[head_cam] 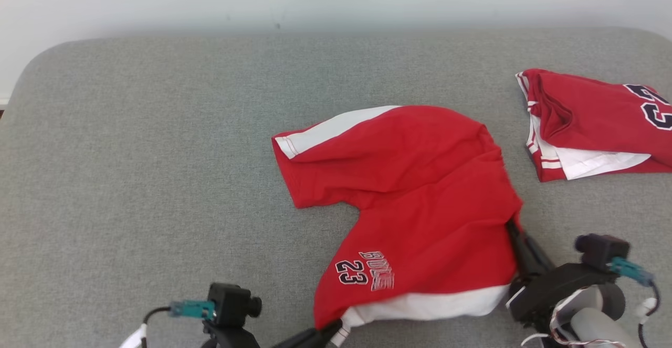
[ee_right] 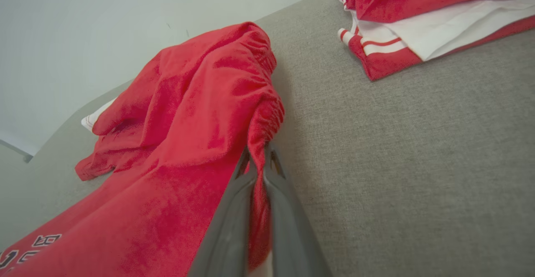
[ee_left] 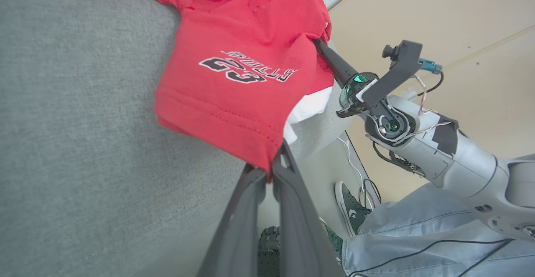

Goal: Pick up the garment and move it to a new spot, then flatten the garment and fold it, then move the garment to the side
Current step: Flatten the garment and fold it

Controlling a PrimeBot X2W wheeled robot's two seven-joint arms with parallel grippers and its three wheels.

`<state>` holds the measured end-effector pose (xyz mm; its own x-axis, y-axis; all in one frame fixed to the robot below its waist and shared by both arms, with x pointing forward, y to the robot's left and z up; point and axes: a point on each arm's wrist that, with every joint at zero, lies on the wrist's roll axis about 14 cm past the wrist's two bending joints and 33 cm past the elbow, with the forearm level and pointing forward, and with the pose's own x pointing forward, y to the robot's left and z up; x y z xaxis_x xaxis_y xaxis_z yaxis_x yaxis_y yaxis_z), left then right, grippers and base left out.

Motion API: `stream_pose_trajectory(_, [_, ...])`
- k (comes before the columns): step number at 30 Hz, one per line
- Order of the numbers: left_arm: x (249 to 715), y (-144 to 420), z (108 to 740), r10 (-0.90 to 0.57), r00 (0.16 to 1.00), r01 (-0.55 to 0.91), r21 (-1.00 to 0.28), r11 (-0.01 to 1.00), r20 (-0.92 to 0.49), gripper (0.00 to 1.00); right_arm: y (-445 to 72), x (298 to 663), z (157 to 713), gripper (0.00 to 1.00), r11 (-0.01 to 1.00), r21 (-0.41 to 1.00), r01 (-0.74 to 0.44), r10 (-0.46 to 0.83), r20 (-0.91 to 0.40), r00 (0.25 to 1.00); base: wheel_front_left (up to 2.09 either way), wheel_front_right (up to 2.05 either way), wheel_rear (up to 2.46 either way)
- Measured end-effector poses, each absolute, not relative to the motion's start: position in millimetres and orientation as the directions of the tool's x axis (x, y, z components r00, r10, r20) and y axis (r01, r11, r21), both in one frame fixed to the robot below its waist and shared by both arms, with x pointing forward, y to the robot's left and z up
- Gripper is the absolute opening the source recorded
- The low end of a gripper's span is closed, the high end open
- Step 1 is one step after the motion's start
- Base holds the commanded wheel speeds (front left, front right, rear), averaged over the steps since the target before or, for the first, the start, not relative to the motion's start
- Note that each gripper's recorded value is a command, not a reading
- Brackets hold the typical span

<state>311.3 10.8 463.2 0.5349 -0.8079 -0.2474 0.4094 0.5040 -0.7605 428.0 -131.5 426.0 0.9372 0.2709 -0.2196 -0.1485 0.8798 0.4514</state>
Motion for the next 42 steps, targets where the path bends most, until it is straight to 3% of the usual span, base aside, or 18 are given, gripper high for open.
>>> stream_pose_trajectory(5, [298,-5,459,-0.834,0.492,0.405,-0.782,0.474,-0.251,0.0,-122,417,413,0.0,0.906,0.369,-0.208,0.322,-0.279,0.905,0.0,0.0,0.0])
stream_pose_trajectory(6, [299,-6,459,-0.834,0.494,0.405,-0.784,0.471,-0.246,0.0,-120,417,412,0.05,0.908,0.359,-0.215,0.326,-0.286,0.901,0.0,0.0,0.0])
stream_pose_trajectory(7, [301,-6,460,-0.832,0.501,0.403,-0.786,0.469,-0.24,0.0,-117,417,411,0.42,0.91,0.348,-0.227,0.335,-0.29,0.896,0.0,0.0,0.0])
stream_pose_trajectory(8, [303,-6,461,-0.831,0.505,0.403,-0.787,0.467,-0.234,0.0,-114,419,412,0.88,0.912,0.332,-0.239,0.34,-0.29,0.894,0.0,0.0,0.0])
stream_pose_trajectory(9, [306,-7,463,-0.828,0.514,0.404,-0.788,0.465,-0.224,0.0,-111,420,414,1.0,0.912,0.324,-0.253,0.349,-0.285,0.893,0.0,0.0,0.0])
stream_pose_trajectory(16, [329,12,472,-0.773,0.608,0.393,-0.777,0.492,-0.182,0.0,-112,429,425,1.0,0.901,0.37,-0.227,0.329,-0.241,0.913,0.0,0.0,0.0])
stream_pose_trajectory(22, [340,32,474,-0.727,0.664,0.38,-0.76,0.528,-0.173,0.0,-132,414,414,1.0,0.905,0.386,-0.179,0.296,-0.269,0.916,0.0,0.0,0.0])
stream_pose_trajectory(28, [349,51,477,-0.666,0.729,0.35,-0.751,0.56,-0.156,0.0,-110,387,408,1.0,0.869,0.419,-0.264,0.403,-0.289,0.868,0.0,0.0,0.0])
stream_pose_trajectory(42, [351,56,475,-0.649,0.744,0.334,-0.754,0.565,-0.157,0.0,-101,387,401,1.0,0.849,0.448,-0.279,0.451,-0.34,0.825,0.0,0.0,0.0])
